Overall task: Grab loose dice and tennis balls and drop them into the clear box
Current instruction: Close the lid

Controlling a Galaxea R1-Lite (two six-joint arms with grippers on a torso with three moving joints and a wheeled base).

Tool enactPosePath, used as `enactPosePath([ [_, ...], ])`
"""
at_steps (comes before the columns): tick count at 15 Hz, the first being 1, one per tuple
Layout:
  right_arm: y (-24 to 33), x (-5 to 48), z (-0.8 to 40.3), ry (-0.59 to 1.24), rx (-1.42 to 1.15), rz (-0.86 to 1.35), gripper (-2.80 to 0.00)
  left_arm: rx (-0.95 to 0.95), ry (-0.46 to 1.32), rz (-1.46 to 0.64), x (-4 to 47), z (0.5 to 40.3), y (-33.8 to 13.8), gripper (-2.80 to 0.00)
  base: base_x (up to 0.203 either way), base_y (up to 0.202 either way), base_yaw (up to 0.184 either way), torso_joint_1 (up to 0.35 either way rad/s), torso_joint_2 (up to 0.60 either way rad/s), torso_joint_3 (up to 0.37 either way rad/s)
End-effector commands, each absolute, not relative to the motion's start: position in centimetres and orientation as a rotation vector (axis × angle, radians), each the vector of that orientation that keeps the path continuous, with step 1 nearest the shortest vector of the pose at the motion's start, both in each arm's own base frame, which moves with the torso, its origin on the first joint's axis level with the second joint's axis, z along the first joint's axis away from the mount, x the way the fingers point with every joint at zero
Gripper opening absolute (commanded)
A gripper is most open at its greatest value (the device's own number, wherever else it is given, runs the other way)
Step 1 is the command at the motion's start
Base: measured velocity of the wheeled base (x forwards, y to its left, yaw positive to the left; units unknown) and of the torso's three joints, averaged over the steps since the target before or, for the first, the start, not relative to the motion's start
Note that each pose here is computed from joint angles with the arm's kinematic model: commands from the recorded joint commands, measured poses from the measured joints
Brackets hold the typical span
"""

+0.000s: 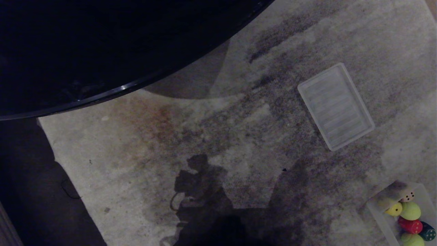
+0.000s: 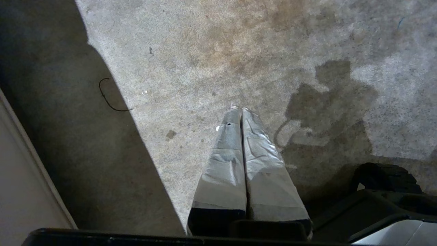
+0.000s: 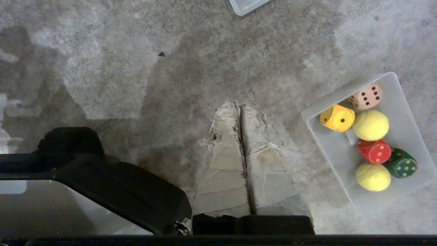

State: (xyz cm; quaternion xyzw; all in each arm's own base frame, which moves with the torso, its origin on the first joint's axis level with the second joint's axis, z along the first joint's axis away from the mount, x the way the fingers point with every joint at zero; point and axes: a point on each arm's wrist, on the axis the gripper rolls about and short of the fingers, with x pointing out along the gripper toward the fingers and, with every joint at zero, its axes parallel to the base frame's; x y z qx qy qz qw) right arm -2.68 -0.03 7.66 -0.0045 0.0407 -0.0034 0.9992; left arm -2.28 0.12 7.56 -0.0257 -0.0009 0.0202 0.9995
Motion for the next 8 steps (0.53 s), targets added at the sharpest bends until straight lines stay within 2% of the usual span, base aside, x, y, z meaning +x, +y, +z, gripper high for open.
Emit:
enactPosePath([
  [1, 0.0, -2.8, 8.5, 0.065, -0.008, 0.003, -2.80, -0.052, 0.001, 0.041, -2.3, 7.5, 0.1, -2.80, 0.000, 0.000, 0.000, 0.000, 0.00, 0.000],
  [4, 0.1, -1.6, 13.3, 0.120, 0.037, 0.050, -2.80, -0.052, 0.002, 0.041, -2.3, 7.5, 0.1, -2.80, 0.000, 0.000, 0.000, 0.000, 0.00, 0.000],
  [8, 0.0, 6.2, 18.0, 0.345, 0.110, -0.032, -2.80, -0.052, 0.002, 0.041, -2.3, 7.5, 0.1, -2.80, 0.000, 0.000, 0.000, 0.000, 0.00, 0.000],
])
